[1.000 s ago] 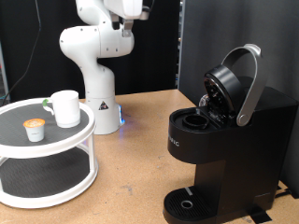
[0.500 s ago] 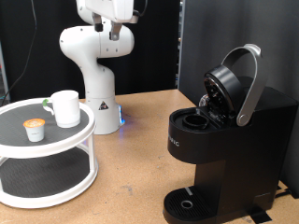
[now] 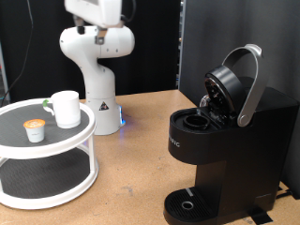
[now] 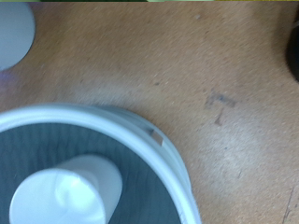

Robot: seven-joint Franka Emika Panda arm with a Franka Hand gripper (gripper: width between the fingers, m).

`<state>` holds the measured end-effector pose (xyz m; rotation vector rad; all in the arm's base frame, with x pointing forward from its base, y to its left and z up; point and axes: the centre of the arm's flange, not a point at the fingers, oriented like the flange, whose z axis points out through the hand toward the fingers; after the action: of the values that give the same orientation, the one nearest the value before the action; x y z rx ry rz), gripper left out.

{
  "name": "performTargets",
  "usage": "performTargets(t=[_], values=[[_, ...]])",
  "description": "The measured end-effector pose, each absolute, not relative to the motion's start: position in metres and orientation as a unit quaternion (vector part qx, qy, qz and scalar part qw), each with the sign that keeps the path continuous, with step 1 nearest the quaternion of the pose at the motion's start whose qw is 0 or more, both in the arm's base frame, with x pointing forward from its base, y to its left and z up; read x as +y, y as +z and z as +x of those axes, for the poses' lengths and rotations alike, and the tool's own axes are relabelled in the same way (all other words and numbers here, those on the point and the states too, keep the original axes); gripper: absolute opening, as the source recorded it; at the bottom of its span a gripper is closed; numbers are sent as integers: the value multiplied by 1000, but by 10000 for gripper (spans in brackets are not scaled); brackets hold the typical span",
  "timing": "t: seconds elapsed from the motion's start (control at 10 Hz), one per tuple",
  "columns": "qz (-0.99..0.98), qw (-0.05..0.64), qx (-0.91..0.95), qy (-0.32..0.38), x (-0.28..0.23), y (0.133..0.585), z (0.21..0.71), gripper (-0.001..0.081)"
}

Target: Make a cup of coffee with the keurig machine

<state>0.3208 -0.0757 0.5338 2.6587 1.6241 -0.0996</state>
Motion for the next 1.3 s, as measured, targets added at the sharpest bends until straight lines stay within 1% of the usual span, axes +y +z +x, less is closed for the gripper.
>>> performTargets(t=[0.4,0.8,1.3], values=[[837,19,546,-34,-141,526,314,805],[838,18,545,-28,-153,524,314,805],[869,11,494,-1,-207,510,315,805]])
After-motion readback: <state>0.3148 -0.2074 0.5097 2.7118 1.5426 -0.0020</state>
